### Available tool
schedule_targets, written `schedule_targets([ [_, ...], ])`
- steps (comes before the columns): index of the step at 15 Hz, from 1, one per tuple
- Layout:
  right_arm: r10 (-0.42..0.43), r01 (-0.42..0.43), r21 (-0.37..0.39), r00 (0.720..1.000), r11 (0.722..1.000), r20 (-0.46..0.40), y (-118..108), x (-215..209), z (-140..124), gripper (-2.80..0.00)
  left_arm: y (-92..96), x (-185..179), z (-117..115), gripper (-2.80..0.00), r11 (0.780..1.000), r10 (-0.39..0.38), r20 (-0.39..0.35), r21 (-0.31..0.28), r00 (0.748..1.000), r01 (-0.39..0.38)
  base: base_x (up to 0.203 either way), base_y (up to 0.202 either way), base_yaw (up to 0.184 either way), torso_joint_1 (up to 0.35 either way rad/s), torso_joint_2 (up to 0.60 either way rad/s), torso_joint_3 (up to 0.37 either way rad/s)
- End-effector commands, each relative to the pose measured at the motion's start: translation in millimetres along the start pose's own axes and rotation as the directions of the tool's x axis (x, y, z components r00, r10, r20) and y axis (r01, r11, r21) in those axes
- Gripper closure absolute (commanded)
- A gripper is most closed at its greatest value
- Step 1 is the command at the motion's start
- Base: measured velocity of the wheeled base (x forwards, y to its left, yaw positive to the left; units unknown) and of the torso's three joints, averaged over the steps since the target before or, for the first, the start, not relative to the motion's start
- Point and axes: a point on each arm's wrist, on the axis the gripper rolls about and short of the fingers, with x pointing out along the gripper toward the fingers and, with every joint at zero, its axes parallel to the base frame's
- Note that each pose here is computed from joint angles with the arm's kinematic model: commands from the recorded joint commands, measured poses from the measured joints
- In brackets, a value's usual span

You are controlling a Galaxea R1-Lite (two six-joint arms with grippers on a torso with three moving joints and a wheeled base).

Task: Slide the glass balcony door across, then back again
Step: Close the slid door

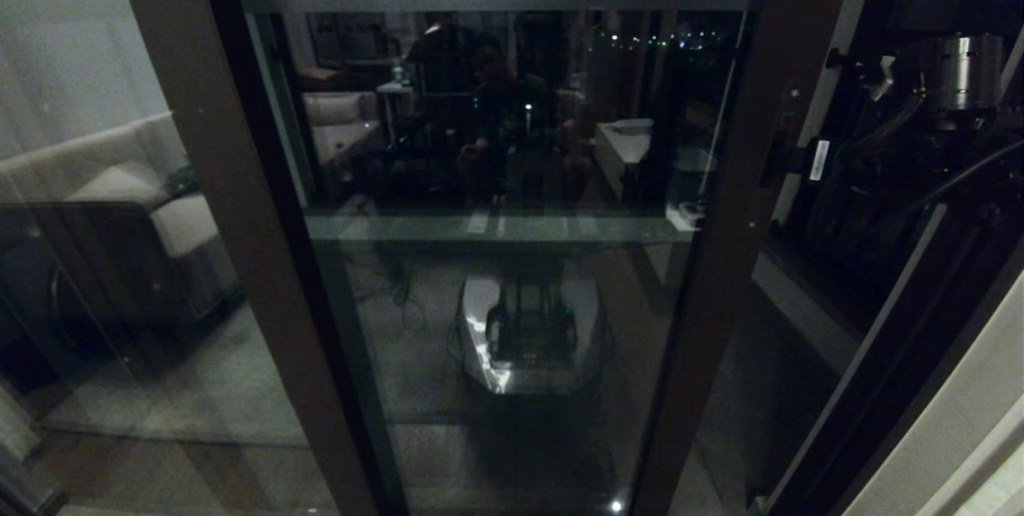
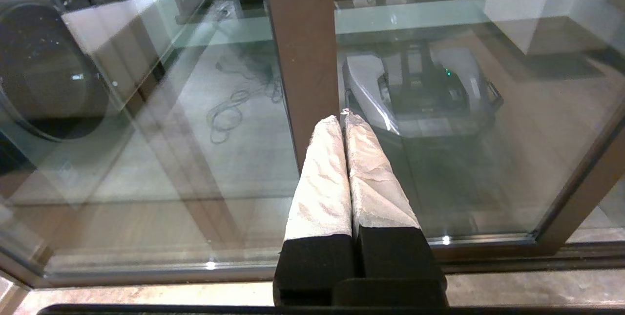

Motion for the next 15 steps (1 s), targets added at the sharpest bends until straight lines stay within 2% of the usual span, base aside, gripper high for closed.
schedule_targets([
  [1,-0.007,0.007,0.001,1.000,1.000,-0.002,-2,2,-1,-2.80,0.0,0,0,0.00,1.000,0.001,0.000,0.000,1.000,-0.001,0.000,0.000,0.000,0.000,0.00,0.000],
  [15,-0.096,0.095,0.014,0.995,0.995,0.024,-35,6,4,-2.80,0.0,0,0,0.00,1.000,0.000,-0.001,0.000,1.000,0.000,0.000,0.000,0.000,0.000,0.00,0.000],
])
